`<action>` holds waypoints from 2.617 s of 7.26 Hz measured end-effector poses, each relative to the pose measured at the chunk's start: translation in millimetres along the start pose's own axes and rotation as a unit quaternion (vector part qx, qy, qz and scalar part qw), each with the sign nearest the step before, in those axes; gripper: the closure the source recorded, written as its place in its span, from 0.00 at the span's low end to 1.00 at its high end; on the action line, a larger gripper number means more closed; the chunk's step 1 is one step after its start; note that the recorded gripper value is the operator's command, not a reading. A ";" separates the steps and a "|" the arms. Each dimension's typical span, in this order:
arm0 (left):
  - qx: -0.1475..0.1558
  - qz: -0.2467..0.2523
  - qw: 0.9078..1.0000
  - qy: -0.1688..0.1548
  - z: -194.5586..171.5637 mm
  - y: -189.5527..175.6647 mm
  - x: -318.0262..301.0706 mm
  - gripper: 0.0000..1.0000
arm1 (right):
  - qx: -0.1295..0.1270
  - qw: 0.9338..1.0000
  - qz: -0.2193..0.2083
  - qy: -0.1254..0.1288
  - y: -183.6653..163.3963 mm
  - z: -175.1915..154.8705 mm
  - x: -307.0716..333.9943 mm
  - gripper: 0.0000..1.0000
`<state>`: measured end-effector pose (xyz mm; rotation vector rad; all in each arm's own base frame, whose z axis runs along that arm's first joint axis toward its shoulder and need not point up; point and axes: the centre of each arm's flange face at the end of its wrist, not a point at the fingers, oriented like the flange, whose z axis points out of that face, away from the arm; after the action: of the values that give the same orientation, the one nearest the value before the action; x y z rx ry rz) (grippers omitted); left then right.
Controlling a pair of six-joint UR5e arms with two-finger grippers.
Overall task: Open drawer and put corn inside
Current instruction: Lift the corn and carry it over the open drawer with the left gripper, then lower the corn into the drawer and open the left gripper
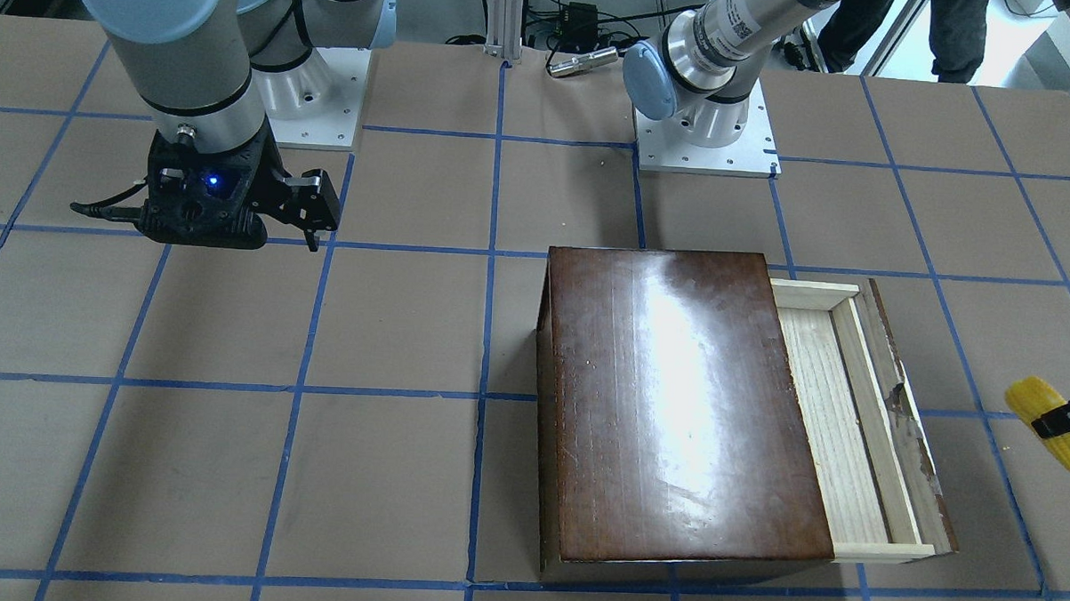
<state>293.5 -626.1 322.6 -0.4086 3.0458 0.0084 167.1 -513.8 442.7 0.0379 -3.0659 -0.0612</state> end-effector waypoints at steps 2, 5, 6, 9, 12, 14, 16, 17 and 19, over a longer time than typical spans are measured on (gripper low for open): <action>0.005 0.055 0.998 0.002 -64.9 9.7 33.3 1.00 | 0.000 1.000 0.000 0.000 0.0 0.0 0.0 0.00; -0.009 0.140 0.990 0.019 -146.9 35.5 124.4 1.00 | 0.000 1.000 0.000 0.000 0.0 0.0 0.0 0.00; -0.015 0.170 0.985 0.021 -152.8 42.5 162.5 1.00 | 0.000 1.000 0.000 0.000 0.0 0.0 0.0 0.00; -0.047 0.214 0.975 0.032 -124.2 54.8 226.9 0.97 | 0.000 1.000 0.000 -0.001 0.0 0.0 -0.1 0.00; -0.077 0.215 0.972 0.055 -85.7 55.1 237.0 0.97 | 0.000 1.000 0.000 0.000 0.0 0.0 0.0 0.00; -0.099 0.216 0.970 0.061 -62.1 60.6 239.2 0.87 | 0.000 1.000 0.000 0.000 0.0 0.1 0.0 0.00; -0.106 0.216 0.969 0.063 -48.0 63.6 240.1 0.70 | 0.000 1.000 0.000 0.000 0.0 0.0 0.0 0.00; -0.106 0.215 0.969 0.063 -42.8 62.3 240.1 0.54 | 0.000 1.000 0.000 0.000 0.0 0.0 0.0 0.00; -0.106 0.215 0.969 0.063 -29.8 56.5 240.8 0.08 | 0.000 1.000 0.000 0.000 0.0 0.0 0.0 0.00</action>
<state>44.9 -635.4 335.5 0.2608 3.1996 0.3448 167.1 -513.7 442.7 0.0379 -3.0658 -0.0618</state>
